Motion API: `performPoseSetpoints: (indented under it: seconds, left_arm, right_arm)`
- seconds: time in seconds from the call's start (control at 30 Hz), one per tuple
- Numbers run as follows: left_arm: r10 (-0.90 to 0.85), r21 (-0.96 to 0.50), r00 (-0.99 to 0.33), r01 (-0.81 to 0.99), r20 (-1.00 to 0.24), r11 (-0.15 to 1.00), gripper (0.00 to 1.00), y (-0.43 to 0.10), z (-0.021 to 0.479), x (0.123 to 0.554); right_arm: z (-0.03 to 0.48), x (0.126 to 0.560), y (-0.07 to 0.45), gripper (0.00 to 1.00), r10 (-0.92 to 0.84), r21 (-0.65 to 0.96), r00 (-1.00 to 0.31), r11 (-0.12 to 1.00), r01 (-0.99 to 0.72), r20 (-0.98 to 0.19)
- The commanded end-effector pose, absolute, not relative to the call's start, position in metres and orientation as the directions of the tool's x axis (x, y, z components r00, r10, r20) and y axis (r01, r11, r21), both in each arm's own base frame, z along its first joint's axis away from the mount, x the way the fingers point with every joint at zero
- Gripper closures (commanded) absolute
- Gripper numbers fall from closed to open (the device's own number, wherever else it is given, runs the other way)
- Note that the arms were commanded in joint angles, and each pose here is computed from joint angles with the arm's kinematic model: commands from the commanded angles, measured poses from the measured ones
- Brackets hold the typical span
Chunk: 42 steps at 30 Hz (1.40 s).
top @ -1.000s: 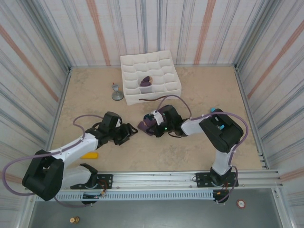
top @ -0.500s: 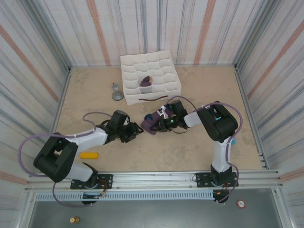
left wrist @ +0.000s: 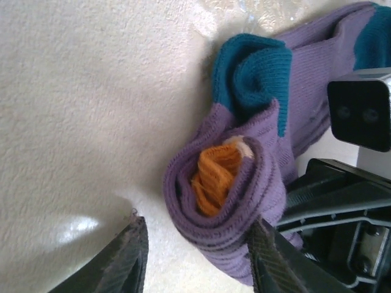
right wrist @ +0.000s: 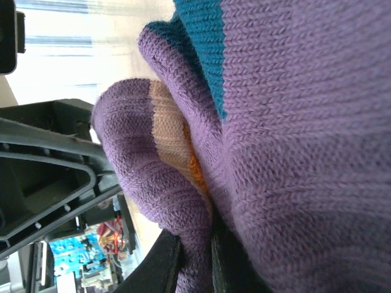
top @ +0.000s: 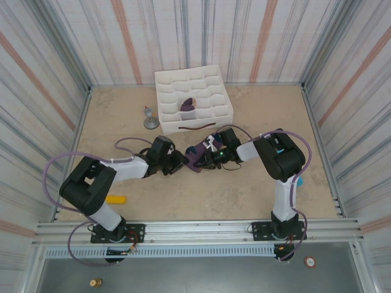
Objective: Roll the socks
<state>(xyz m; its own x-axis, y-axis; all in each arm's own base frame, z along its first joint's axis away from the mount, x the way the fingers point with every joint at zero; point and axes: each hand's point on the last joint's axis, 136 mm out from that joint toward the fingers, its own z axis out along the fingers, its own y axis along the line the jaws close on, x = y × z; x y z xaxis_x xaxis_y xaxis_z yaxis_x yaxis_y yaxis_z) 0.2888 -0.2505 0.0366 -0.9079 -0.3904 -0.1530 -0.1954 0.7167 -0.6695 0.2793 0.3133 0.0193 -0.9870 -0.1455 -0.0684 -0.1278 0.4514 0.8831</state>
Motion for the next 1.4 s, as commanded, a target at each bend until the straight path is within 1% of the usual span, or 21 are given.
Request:
performPoseSetpoints:
  seconds: [0.0,0.13,0.33,0.37,0.47,0.5,0.53,0.6,0.63,0.77,0.83,0.97,1.1,1.13,1.2,1.27,1.37]
  left_arm:
    - [-0.418,-0.685,-0.892,-0.195,-0.174,0.702,0.56,-0.257,0.040,0.302]
    - [-0.430,-0.689,-0.890,-0.216,-0.153,0.692,0.60,-0.259,0.032,0.303]
    - [-0.466,-0.682,-0.874,-0.255,-0.142,0.686,0.69,-0.258,0.022,0.308]
    - [-0.467,-0.678,-0.873,-0.259,-0.139,0.687,0.71,-0.258,0.021,0.309]
    - [-0.474,-0.665,-0.873,-0.286,-0.116,0.690,0.82,-0.258,0.014,0.309]
    - [-0.475,-0.665,-0.873,-0.291,-0.109,0.687,0.86,-0.258,0.012,0.309]
    - [-0.477,-0.668,-0.873,-0.296,-0.102,0.683,0.88,-0.258,0.012,0.309]
    - [-0.476,-0.663,-0.875,-0.302,-0.093,0.685,0.94,-0.257,0.011,0.306]
    - [-0.475,-0.660,-0.876,-0.305,-0.089,0.687,0.96,-0.256,0.012,0.305]
    - [-0.447,-0.631,-0.892,-0.308,-0.070,0.713,1.00,-0.252,0.016,0.298]
    - [-0.431,-0.615,-0.900,-0.306,-0.062,0.727,1.00,-0.249,0.019,0.296]
    - [-0.389,-0.586,-0.920,-0.289,-0.049,0.757,1.00,-0.246,0.028,0.290]
    - [-0.370,-0.564,-0.928,-0.286,-0.038,0.775,1.00,-0.242,0.033,0.284]
    - [-0.367,-0.560,-0.930,-0.287,-0.033,0.777,1.00,-0.241,0.034,0.283]
    - [-0.354,-0.558,-0.935,-0.282,-0.023,0.780,1.00,-0.241,0.036,0.280]
    - [-0.338,-0.555,-0.941,-0.276,-0.010,0.785,1.00,-0.240,0.037,0.277]
    - [-0.321,-0.547,-0.947,-0.270,0.004,0.792,1.00,-0.237,0.039,0.273]
  right_arm:
    - [-0.049,0.254,0.275,1.00,-0.031,0.746,-0.985,0.658,0.108,0.169]
    - [-0.049,0.256,0.276,1.00,-0.028,0.750,-0.985,0.652,0.111,0.170]
    - [-0.044,0.260,0.276,0.99,-0.025,0.759,-0.987,0.642,0.107,0.160]
    - [-0.042,0.260,0.276,0.98,-0.027,0.764,-0.988,0.638,0.102,0.155]
    - [-0.035,0.263,0.277,0.95,-0.038,0.772,-0.991,0.631,0.076,0.128]
    - [-0.033,0.263,0.277,0.93,-0.041,0.773,-0.992,0.631,0.068,0.121]
    - [-0.029,0.264,0.277,0.89,-0.045,0.778,-0.993,0.626,0.056,0.108]
    - [-0.020,0.266,0.279,0.78,-0.058,0.792,-0.996,0.610,0.021,0.071]
    - [-0.015,0.267,0.279,0.75,-0.060,0.794,-0.997,0.608,0.004,0.052]
    - [0.013,0.271,0.279,0.59,-0.097,0.784,-0.993,0.610,-0.116,-0.071]
    - [0.028,0.272,0.280,0.54,-0.124,0.766,-0.982,0.615,-0.187,-0.139]
    - [0.053,0.271,0.281,0.48,-0.187,0.679,-0.939,0.652,-0.337,-0.288]
    - [0.071,0.266,0.284,0.43,-0.264,0.536,-0.864,0.695,-0.479,-0.429]
    - [0.074,0.264,0.285,0.41,-0.290,0.489,-0.837,0.705,-0.514,-0.463]
    - [0.080,0.258,0.291,0.40,-0.354,0.390,-0.773,0.708,-0.589,-0.527]
    - [0.085,0.253,0.294,0.34,-0.414,0.263,-0.694,0.714,-0.649,-0.589]
    - [0.086,0.242,0.303,0.32,-0.505,0.115,-0.578,0.682,-0.723,-0.641]
